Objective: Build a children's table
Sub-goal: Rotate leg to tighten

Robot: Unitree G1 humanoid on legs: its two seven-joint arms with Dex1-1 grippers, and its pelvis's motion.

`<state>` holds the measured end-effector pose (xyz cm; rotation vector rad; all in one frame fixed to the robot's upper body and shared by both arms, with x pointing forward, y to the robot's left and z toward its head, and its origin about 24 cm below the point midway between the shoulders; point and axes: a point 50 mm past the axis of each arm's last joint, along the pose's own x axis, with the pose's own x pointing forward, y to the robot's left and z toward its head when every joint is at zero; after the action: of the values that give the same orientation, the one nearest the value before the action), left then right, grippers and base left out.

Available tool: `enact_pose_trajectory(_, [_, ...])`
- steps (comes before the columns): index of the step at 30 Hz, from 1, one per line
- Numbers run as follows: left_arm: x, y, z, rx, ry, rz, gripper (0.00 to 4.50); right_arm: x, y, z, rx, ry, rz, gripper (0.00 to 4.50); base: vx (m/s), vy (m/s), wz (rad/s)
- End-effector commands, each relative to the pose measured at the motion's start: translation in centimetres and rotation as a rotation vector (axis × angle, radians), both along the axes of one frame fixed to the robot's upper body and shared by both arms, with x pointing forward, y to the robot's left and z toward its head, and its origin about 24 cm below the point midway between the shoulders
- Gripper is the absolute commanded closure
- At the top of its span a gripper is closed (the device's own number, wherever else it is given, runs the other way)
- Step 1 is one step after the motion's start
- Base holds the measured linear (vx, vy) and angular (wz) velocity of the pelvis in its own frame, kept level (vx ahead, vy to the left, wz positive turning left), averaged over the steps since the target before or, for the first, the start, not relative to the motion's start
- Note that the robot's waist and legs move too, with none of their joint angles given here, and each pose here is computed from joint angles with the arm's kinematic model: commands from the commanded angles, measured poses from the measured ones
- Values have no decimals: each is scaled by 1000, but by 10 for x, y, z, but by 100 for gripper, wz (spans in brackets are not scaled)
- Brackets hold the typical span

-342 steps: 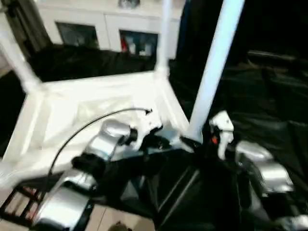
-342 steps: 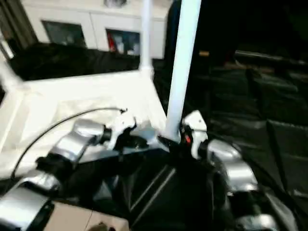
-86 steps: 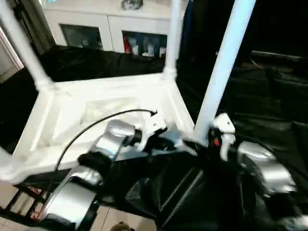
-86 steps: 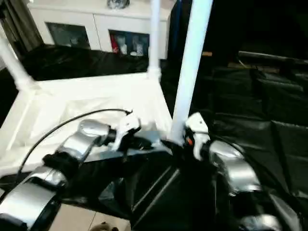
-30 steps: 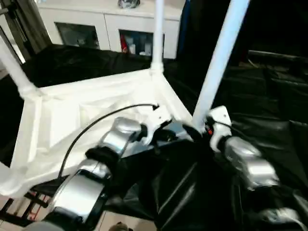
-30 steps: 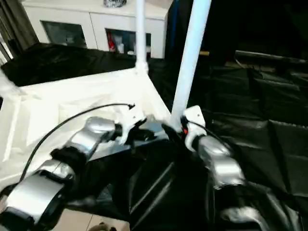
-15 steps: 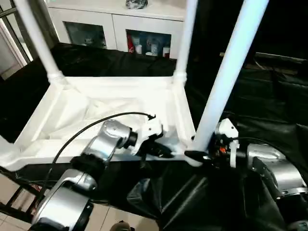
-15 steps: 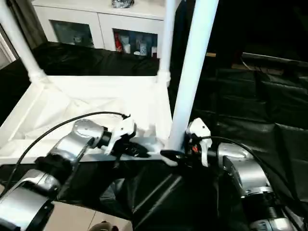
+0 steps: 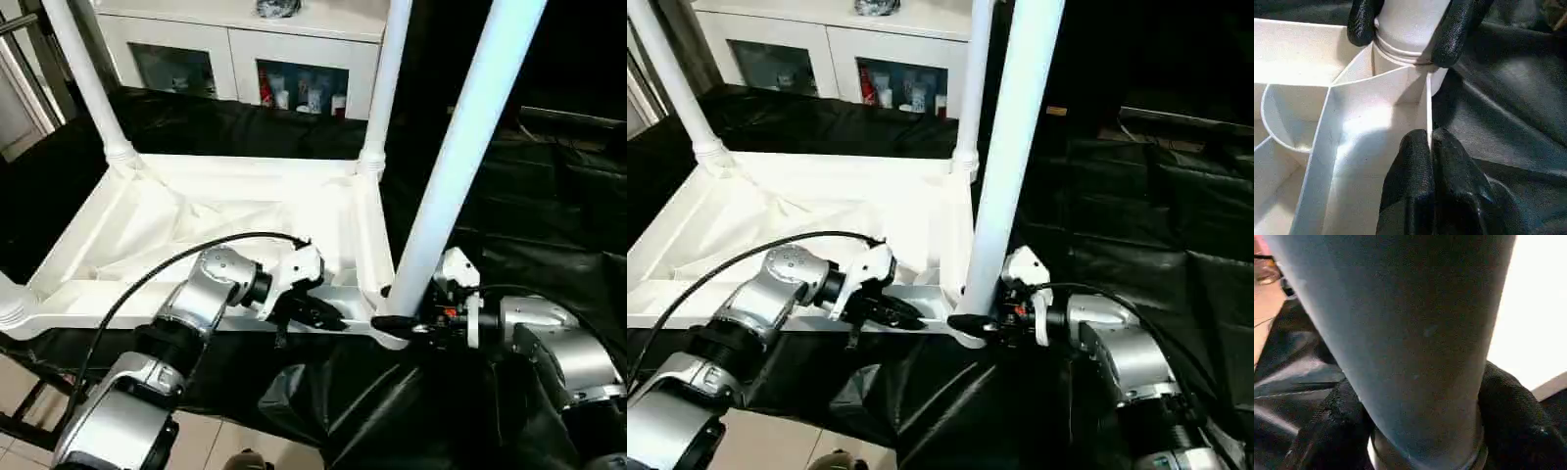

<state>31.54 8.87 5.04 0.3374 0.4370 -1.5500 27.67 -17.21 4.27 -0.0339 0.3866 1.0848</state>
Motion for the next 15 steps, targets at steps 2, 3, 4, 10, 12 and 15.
enact_pose_trajectory(2, [13,-37,19,-114,-70,75,450,17,16,-16,-17,19,-236,189,0,0,0])
enact_pose_trajectory(3, [13,-37,19,-114,-70,75,450,17,16,-16,-17,19,-236,189,0,0,0])
enact_pose_trajectory(4, [18,-43,19,-115,-83,125,450,22,19,-19,-10,25,-314,189,0,0,0])
enact_pose_trajectory(10, [34,-63,24,-114,-130,348,450,37,38,-25,-11,14,-562,190,0,0,0])
enact_pose_trajectory(12, [37,-67,25,-113,-144,395,450,40,44,-26,-16,12,-602,190,0,0,0])
enact_pose_trajectory(15, [38,-74,25,-113,-166,406,450,39,63,-23,23,16,-549,190,0,0,0])
